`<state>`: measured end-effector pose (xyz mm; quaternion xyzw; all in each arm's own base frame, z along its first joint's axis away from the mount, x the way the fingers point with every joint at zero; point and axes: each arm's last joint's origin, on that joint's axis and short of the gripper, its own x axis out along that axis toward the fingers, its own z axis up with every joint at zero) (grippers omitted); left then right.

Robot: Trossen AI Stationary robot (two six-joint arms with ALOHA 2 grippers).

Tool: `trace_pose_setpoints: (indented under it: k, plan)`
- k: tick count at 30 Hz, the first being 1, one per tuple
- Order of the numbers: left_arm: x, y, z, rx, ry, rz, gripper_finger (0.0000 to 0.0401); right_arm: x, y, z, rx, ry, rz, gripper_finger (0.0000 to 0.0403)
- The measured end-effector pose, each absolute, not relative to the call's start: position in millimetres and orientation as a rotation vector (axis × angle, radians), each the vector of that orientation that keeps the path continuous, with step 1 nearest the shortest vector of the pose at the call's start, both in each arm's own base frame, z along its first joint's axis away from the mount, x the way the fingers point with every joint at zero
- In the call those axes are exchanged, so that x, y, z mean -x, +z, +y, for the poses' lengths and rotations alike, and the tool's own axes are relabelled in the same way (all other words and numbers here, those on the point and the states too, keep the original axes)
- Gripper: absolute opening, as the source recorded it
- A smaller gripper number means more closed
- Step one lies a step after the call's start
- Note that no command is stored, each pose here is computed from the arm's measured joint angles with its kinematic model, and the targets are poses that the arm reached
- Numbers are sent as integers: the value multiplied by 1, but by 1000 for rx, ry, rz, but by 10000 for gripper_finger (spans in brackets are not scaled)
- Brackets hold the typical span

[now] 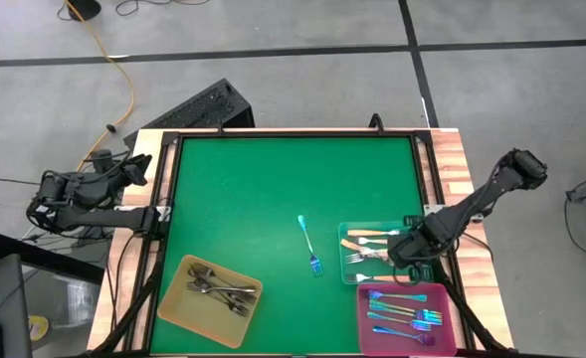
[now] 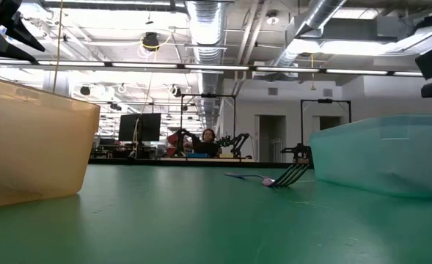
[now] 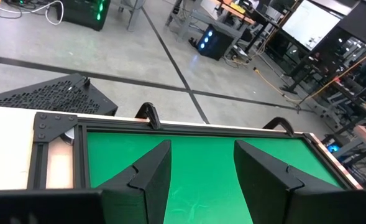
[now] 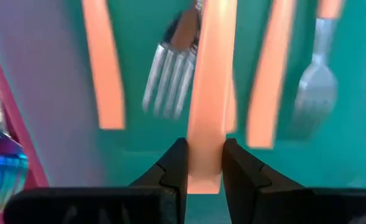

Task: Sort silverware by color (type)
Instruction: Put the yellow fork into the green bin

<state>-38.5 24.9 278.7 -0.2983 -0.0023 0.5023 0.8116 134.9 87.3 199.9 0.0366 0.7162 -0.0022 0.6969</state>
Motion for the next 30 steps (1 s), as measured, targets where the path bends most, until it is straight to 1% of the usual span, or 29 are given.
trace_pose_setpoints:
  k: [3, 9, 16, 22, 24, 30]
  plan:
    - [39, 279, 25, 637, 1073, -4, 158, -137, 193, 91, -106, 45, 1577, 93]
    - [39, 278, 25, 641, 1075, -5, 158, -143, 181, 96, -74, 61, 1629, 93]
    - [39, 278, 25, 645, 1076, -5, 158, -155, 164, 106, -48, 126, 1666, 93]
    - [39, 278, 25, 648, 1080, -11, 158, -156, 161, 107, -52, 129, 1683, 96]
    - [39, 278, 25, 648, 1081, -11, 158, -157, 161, 107, -59, 130, 1680, 116]
    - [39, 278, 25, 648, 1080, -10, 158, -156, 161, 108, -96, 130, 1696, 202]
